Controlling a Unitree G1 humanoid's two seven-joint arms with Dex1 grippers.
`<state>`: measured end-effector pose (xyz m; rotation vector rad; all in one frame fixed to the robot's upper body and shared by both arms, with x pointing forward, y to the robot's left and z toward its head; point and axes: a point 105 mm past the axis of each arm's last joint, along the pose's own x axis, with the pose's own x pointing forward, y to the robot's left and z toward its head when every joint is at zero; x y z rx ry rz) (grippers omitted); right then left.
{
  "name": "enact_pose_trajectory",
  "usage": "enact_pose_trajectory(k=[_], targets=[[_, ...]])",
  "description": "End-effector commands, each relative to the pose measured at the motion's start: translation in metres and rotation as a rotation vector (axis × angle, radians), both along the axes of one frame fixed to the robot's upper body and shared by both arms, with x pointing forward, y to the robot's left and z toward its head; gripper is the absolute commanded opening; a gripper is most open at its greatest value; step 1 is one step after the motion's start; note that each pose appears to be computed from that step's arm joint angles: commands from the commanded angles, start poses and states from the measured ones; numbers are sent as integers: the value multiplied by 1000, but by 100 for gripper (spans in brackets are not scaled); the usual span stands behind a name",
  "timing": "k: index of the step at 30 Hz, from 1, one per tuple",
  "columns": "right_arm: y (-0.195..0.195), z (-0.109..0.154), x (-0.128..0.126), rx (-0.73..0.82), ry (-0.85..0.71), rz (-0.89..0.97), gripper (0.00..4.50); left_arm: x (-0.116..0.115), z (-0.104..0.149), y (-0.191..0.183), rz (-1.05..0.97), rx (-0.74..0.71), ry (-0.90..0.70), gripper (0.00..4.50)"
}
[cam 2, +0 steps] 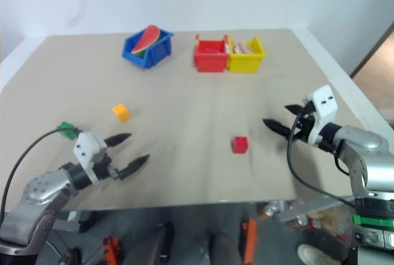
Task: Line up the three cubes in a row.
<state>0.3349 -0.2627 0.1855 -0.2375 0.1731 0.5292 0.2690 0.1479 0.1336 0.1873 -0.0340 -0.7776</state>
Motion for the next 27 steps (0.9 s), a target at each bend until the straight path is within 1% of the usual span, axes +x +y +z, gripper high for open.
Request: enact_pose_trajectory(k=[1,9,18,23,27], targets=[[-2,22,-4,-24,-87,-7,446,0,6,-3,-21,18,-37,450],[0,19,-7,-24,-83,-14,446,-2,7,-6,-61,14,-58,450],[0,18,-8,-23,-77,-13,446,-8,3,-9,-93,9,-33,450],[3,20,-11,-21,-83,-3,446,-17,2,-16,-190,34,-29,450],[17,27,-14,-21,-95,64,446,-24,2,-24,-307,70,-26,450]])
